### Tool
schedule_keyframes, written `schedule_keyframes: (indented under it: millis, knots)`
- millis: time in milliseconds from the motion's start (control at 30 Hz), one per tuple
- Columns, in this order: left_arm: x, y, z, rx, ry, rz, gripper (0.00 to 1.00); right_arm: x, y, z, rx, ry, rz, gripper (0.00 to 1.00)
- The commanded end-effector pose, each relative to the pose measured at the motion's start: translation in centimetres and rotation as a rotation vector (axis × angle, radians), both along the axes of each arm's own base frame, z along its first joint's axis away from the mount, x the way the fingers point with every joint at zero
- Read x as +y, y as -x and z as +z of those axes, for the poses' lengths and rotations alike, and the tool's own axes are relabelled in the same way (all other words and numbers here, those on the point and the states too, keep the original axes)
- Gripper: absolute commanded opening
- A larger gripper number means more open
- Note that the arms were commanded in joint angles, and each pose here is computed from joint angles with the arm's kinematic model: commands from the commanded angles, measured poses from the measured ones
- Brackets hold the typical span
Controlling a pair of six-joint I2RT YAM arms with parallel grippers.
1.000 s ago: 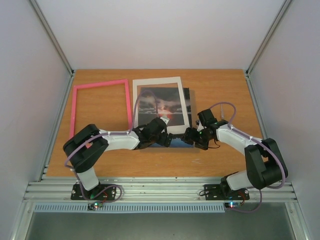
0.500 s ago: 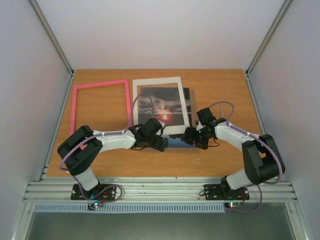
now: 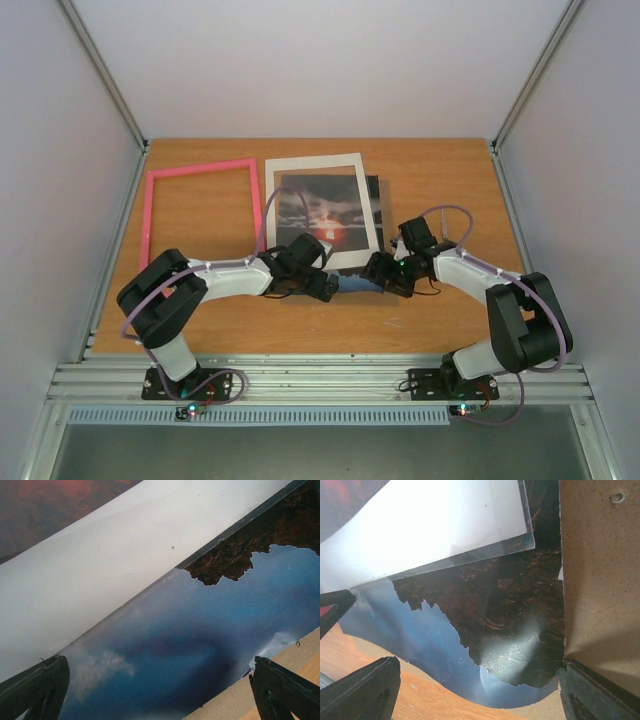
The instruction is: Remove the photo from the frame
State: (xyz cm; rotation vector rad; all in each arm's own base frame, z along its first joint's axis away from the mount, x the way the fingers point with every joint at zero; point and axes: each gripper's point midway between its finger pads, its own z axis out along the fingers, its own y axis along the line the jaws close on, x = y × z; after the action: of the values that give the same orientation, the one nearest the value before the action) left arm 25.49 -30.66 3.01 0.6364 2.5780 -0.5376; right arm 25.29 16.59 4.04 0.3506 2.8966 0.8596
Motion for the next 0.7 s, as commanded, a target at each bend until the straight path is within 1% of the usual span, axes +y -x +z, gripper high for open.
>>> schedule_keyframes:
  millis: [0,167,300,467,667]
  knots:
    - [0.6,2.4,-2.8,0.130,-0.032,-0.026,0.99,0.1,-0.5,0.1,-0.054,-0.082,-0.012,0.87]
    - [0.4,2.6,-3.0,0.138,-0.031,-0.038,0.99,0.3,-1.2,1.1,-0.124,-0.161,-0.006,0.87]
    - [0.4,2.6,-3.0,0.141,-0.031,-0.046,0.99,0.7,-1.7,1.4,-0.140,-0.184,0.014,0.86]
    - [0.2,2.8,-3.0,0.149,-0.027,-0.057,0.99,0.0,-2.3,1.3,-0.155,-0.191,-0.013,0.86]
    - [0.2,3.0,-3.1,0.157,-0.025,-0.066,0.99,-0.9,-3.7,2.5,-0.216,-0.219,-0.024,0.86]
